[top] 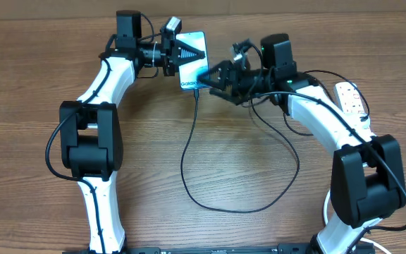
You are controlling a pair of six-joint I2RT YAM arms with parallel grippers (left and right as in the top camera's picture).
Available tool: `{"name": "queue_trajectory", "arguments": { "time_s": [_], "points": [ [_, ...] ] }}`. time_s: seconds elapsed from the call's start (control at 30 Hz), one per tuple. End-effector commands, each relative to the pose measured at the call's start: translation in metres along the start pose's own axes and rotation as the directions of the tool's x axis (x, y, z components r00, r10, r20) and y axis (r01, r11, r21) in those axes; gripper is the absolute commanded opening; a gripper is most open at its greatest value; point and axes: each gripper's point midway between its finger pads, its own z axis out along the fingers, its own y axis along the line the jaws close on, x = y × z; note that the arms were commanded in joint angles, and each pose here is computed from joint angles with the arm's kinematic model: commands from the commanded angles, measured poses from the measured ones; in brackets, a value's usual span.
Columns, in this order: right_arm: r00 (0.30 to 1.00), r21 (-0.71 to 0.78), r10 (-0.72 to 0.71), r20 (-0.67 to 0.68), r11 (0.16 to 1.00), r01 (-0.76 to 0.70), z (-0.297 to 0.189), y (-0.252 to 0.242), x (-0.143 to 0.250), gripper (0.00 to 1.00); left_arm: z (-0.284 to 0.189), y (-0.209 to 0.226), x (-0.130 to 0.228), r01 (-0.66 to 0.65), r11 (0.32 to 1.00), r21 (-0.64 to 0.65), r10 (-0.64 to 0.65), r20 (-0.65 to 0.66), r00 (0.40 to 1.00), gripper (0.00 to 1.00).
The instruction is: Plug charger to phone and switch on socket
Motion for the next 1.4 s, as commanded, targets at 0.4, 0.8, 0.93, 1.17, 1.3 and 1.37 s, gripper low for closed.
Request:
{"name": "queue_trajectory", "arguments": {
  "time_s": [0.4,0.8,0.93,1.17,1.3,1.37],
  "points": [
    [0.986,-0.098,-0.093,-0.141,0.992,0.080,0.014,0.030,0.036,0.44,0.004,-0.024,0.010,-0.080,0.996,0.035,0.082,-0.043,0.996,0.04],
    [0.989,-0.094,-0.105,-0.105,0.991,0.095,0.015,0.032,0.027,0.22,0.006,-0.023,0.010,-0.072,0.997,0.035,0.074,-0.047,0.996,0.04],
    [0.990,-0.084,-0.109,-0.093,0.991,0.102,0.016,0.031,0.024,0.17,0.009,-0.024,0.012,-0.072,0.997,0.036,0.073,-0.053,0.996,0.04],
    [0.990,-0.084,-0.109,-0.093,0.991,0.102,0.016,0.031,0.024,0.04,0.009,-0.023,0.013,-0.055,0.998,0.035,0.057,-0.055,0.997,0.04],
    [0.991,-0.064,-0.109,-0.076,0.993,0.104,0.016,0.028,0.021,0.04,0.010,-0.022,0.013,-0.046,0.998,0.035,0.048,-0.057,0.997,0.04],
    [0.991,-0.067,-0.117,-0.071,0.991,0.112,0.016,0.029,0.020,0.04,0.011,-0.021,0.015,-0.029,0.999,0.034,0.031,-0.059,0.998,0.04]
  ]
}}
